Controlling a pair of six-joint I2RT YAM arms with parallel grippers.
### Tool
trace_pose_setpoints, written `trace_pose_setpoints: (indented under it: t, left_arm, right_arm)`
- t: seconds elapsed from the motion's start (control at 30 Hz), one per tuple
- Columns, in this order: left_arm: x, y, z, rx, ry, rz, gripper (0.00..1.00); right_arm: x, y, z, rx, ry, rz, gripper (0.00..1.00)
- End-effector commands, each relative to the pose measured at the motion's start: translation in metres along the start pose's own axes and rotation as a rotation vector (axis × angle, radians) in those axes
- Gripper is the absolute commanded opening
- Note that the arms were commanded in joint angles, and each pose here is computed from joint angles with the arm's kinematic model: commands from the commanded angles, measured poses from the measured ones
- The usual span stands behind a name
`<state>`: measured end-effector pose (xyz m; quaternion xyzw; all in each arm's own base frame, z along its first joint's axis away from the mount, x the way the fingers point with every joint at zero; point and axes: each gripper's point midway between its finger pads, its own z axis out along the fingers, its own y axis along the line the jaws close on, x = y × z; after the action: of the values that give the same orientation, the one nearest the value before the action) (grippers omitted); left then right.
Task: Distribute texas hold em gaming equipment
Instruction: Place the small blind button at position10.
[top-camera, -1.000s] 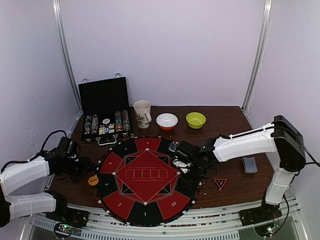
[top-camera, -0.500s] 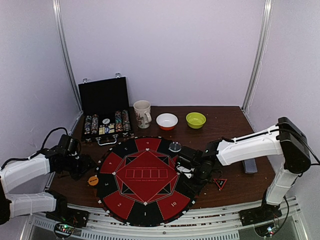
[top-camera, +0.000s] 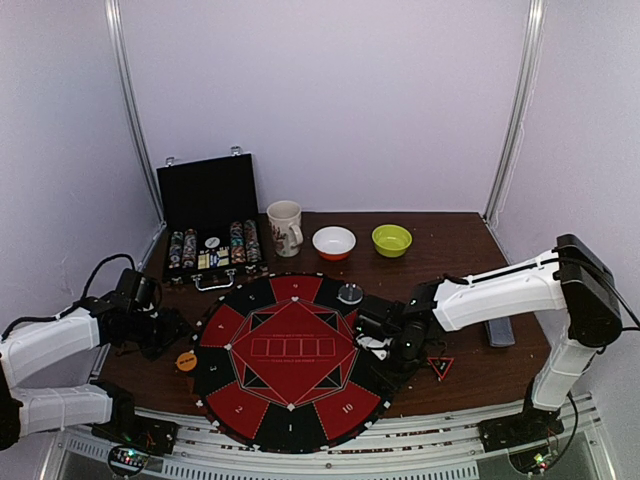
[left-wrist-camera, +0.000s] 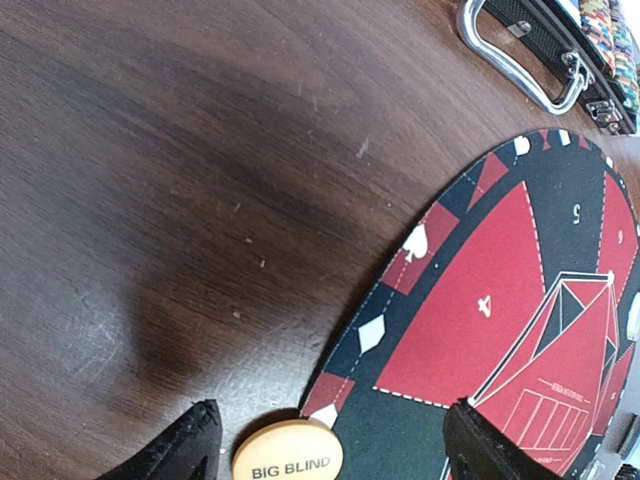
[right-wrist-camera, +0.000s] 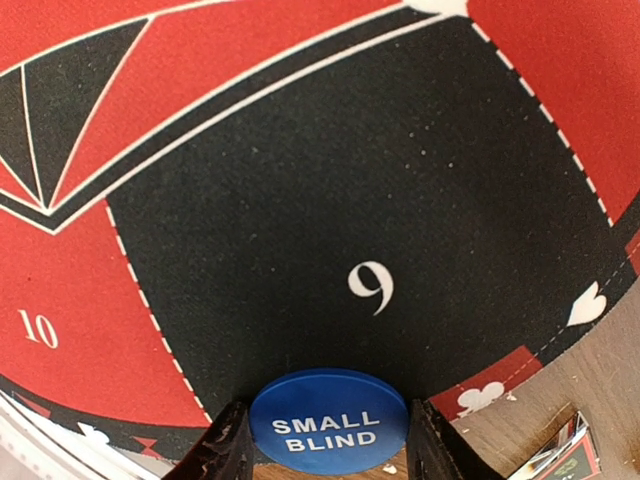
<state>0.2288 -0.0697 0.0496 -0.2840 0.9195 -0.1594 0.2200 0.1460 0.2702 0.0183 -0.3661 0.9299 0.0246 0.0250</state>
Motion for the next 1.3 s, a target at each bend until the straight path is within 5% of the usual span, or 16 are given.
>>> trace_pose_setpoints:
  t: [0.0, 0.73, 1.17, 1.27]
  left_arm:
    - [-0.013, -0.014, -0.006, 0.041, -0.05, 0.022, 0.79]
    - [-0.014, -0.02, -0.011, 0.077, -0.063, 0.047, 0.79]
    - [-0.027, -0.027, -0.015, 0.066, -0.095, 0.078, 0.79]
    - [-0.042, -0.037, -0.023, 0.072, -0.147, 0.104, 0.79]
  right_arm:
    - [0.018, 0.025, -0.005, -0.092, 0.07, -0.026, 0.43]
    - [-0.004, 0.063, 0.001, -0.061, 0.057, -0.292, 0.43]
    - [-0.034, 0.057, -0.036, -0.029, -0.08, -0.281, 0.98]
    - [-0.056, 0.041, -0.069, -0.009, -0.194, -0.232, 1.0]
